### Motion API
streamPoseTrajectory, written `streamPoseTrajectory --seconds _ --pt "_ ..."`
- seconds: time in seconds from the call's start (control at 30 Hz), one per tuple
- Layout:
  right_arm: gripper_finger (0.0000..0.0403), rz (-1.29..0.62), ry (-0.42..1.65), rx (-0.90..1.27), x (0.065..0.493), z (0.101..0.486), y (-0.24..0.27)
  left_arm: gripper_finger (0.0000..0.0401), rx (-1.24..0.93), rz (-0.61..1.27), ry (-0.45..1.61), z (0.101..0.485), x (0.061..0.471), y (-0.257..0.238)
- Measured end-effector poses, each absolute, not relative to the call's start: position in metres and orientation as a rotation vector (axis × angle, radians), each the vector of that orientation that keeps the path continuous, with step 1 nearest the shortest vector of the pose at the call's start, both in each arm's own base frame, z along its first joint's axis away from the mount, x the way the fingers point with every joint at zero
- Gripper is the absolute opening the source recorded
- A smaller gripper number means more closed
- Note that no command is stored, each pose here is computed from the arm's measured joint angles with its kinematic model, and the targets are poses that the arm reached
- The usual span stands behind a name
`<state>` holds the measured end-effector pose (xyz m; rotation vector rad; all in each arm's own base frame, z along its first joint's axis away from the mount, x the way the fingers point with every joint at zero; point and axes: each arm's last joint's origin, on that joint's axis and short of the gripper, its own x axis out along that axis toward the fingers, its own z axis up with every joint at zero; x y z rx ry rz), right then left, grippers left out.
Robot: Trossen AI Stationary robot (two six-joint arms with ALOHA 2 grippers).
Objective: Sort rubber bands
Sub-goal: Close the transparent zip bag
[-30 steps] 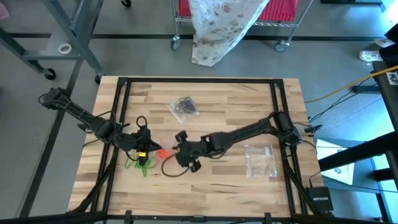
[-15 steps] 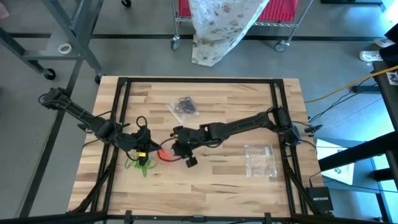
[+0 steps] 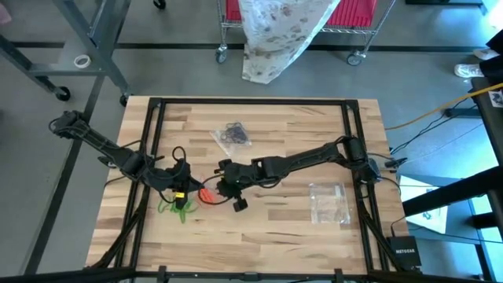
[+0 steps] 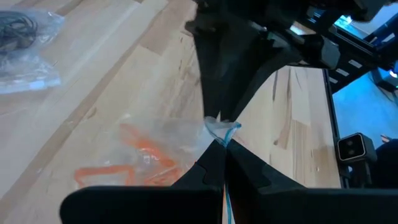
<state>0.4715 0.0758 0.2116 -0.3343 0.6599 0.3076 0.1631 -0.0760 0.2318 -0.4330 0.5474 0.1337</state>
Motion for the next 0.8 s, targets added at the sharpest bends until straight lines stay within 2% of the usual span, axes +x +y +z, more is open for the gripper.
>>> streamPoseTrajectory --seconds 0.2,0.4,0.6,0.8 --pt "0.0005 0.302 0.665 -0.336 0.472 0.21 0.076 0.0 -0.431 0.133 0.547 0.232 0.163 -0.076" --pt "0.0001 0.259 0.667 -0.33 0.471 0.213 0.075 0.0 -0.427 0.132 0.548 0.232 0.163 -0.076" --pt "0.0 0.243 0.624 -0.297 0.46 0.245 0.073 0.0 -0.409 0.139 0.568 0.23 0.162 -0.075" --pt "0.0 0.238 0.622 -0.196 0.453 0.258 0.073 0.0 -0.331 0.208 0.666 0.216 0.163 -0.075"
